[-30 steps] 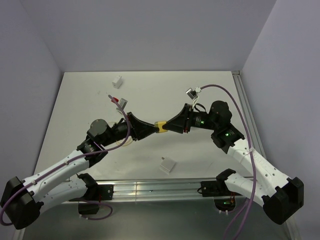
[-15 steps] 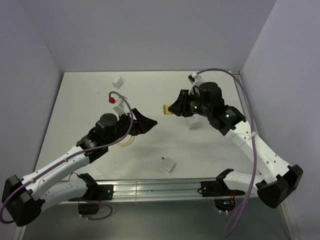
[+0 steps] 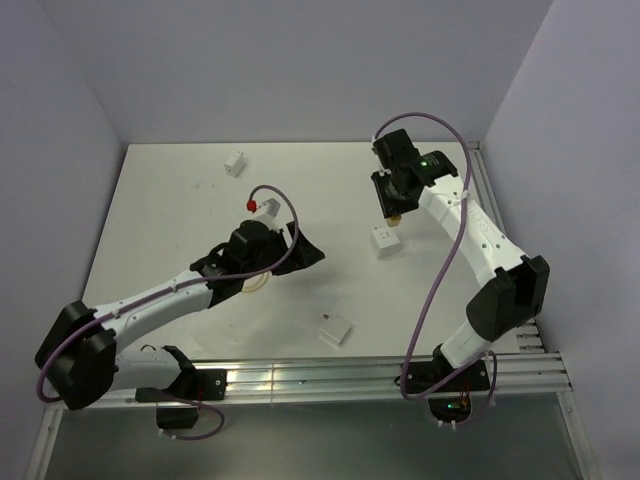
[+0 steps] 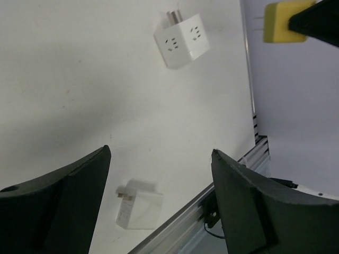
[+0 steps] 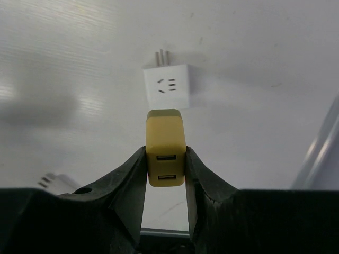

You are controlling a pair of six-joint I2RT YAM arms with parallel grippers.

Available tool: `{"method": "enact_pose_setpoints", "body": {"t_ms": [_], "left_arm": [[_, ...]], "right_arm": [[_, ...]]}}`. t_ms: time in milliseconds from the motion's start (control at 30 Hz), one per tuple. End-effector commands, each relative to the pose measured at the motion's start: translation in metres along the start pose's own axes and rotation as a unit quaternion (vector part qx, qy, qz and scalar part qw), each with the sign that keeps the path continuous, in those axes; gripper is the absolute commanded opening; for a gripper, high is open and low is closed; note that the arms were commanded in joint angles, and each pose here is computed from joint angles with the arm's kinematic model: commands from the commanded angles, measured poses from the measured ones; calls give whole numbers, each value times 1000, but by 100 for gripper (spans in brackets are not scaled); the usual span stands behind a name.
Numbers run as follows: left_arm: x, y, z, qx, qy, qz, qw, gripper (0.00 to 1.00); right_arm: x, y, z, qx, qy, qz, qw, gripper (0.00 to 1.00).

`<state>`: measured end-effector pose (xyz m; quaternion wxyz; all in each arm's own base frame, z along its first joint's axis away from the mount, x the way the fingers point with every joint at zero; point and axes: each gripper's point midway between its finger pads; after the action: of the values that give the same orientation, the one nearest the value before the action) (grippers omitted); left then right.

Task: Insert the plug
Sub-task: Insert the plug into the socket.

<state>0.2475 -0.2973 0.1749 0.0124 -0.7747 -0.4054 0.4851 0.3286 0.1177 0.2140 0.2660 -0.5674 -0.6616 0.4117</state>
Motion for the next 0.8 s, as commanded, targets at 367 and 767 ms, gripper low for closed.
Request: {"method": "enact_pose_setpoints", "body": {"t_ms": [367,767], "left_arm": [[-33,45,7,58,-15,60,996,78],[-29,84,13,72,-40,52,995,78]], "right_arm": [[-35,24,6,60,-95,-55,992,0],[-21,53,1,73,-57,-69,993,0]]}}
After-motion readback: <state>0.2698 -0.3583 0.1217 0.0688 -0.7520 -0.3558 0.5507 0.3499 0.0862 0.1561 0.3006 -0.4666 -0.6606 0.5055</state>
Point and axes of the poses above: each gripper's point midway between its finger pads, its own y axis out along the fingers, its own x axis along the line the jaws close on, z = x × y, and after that the axes turned 1 degree about -y, right-handed
